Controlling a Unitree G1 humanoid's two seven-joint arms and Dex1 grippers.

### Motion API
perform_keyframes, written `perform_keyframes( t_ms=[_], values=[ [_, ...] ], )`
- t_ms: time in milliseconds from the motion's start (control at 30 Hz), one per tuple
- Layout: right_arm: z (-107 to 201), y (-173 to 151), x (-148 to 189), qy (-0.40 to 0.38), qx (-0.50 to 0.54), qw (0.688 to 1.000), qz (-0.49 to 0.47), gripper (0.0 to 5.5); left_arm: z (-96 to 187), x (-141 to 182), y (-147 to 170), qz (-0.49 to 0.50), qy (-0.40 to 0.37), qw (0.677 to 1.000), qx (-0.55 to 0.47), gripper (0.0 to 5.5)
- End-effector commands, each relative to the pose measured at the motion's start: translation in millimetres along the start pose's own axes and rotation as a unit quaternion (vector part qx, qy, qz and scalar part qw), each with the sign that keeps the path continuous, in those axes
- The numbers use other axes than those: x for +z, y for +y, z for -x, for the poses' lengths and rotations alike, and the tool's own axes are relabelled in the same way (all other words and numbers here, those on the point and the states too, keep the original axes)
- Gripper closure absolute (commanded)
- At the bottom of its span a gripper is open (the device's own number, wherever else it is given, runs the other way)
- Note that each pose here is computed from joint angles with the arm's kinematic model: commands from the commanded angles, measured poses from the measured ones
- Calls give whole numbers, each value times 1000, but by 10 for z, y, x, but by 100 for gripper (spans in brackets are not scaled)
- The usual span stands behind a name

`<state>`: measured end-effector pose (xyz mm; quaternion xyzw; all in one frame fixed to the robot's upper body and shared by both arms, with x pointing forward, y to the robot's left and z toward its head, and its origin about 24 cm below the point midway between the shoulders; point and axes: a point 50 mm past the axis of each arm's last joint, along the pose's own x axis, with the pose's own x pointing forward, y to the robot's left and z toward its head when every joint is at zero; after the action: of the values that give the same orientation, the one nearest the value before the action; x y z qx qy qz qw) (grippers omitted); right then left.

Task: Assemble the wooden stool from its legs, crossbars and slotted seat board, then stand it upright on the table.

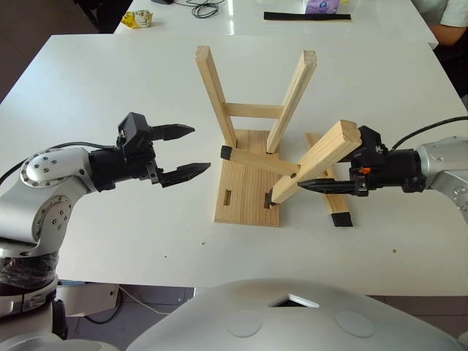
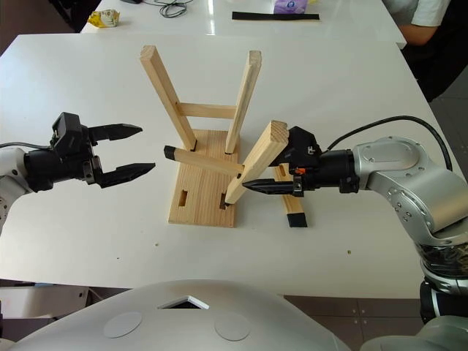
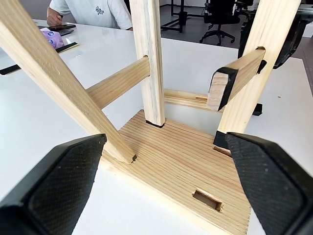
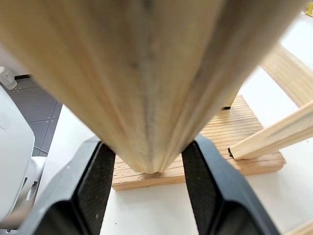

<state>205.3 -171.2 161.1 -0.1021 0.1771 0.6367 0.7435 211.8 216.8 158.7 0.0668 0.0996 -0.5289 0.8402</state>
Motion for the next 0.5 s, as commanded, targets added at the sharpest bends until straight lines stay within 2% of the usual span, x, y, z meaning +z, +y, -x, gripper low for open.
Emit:
perform_keyframes(
  t_ms=[33, 500],
  values=[
    [-28, 43, 48, -7, 7, 1000, -1, 346, -8, 47, 8, -4, -6, 1000, -3, 97],
    [-70, 11, -50, 10, -3, 1000, 20, 346, -11, 81, 41, -4, -10, 1000, -6, 97]
  ],
)
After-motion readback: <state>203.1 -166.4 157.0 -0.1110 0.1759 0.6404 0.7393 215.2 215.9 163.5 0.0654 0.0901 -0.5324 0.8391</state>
